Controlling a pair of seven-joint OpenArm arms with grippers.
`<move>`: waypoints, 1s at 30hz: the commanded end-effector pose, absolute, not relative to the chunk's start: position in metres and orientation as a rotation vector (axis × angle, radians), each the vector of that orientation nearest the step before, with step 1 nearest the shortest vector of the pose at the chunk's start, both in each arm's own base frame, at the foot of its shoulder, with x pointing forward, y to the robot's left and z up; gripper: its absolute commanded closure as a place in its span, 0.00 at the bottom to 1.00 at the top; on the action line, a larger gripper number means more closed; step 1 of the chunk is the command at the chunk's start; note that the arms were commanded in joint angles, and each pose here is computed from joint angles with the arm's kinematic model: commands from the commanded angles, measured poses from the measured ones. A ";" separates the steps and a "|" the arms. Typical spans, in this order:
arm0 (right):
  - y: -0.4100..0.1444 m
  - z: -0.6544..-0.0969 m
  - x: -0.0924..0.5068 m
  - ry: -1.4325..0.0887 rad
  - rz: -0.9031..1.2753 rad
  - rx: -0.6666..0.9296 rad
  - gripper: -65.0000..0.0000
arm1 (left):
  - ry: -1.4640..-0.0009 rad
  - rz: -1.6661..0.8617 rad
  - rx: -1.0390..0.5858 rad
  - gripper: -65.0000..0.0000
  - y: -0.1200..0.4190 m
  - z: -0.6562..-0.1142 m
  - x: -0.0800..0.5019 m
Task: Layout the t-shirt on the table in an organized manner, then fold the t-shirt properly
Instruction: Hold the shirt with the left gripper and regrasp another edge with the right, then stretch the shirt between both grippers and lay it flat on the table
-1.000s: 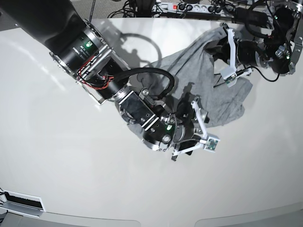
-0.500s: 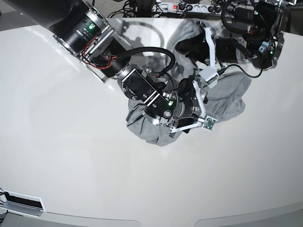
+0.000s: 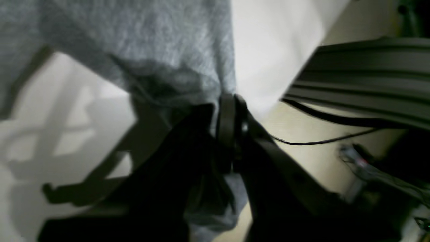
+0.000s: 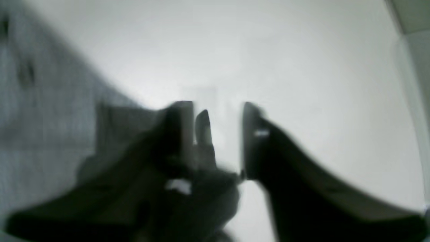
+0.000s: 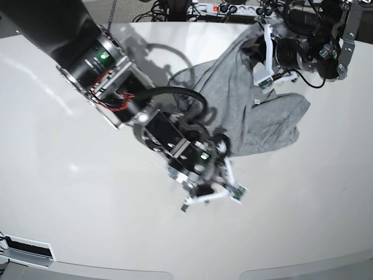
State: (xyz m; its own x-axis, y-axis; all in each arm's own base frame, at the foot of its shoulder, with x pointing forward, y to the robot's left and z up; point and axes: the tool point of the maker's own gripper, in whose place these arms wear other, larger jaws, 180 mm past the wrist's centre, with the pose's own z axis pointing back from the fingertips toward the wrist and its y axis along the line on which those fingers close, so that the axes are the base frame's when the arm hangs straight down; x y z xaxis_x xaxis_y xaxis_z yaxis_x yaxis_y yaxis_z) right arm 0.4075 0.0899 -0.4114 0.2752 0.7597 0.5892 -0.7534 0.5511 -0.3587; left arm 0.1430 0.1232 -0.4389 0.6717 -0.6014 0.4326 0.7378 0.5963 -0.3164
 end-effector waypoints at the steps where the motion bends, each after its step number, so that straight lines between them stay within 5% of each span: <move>1: 0.083 -0.404 0.417 -0.817 1.024 -0.027 0.90 | -0.332 -0.813 -0.478 1.00 0.129 -0.433 0.152; 2: 0.072 -0.414 0.412 -0.781 1.037 -0.035 1.00 | -0.347 -0.823 -0.457 1.00 0.132 -0.433 0.156; 9: 0.014 -0.466 0.367 -0.493 1.113 -0.044 1.00 | -0.431 -0.823 -0.315 1.00 0.153 -0.431 0.191; 20: 0.048 -0.469 0.277 -0.127 1.038 0.425 1.00 | -0.533 -0.690 -0.146 1.00 0.223 -0.420 0.295; 25: 0.105 -0.413 0.246 -0.170 1.089 0.814 1.00 | -0.532 -0.590 -0.136 1.00 0.249 -0.423 0.321; 30: 0.139 -0.363 0.270 -0.410 1.100 0.896 1.00 | -0.525 -0.602 -0.120 1.00 0.250 -0.413 0.328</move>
State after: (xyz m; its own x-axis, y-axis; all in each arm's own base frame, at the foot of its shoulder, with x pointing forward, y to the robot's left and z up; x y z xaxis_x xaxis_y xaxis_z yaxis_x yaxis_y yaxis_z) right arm 0.2641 0.1346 -0.3751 0.4414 0.6075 0.6604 -0.8863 0.1802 0.4266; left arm 0.3102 0.2454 -0.4323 0.7286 -0.5108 0.4563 0.5697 0.8218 0.0102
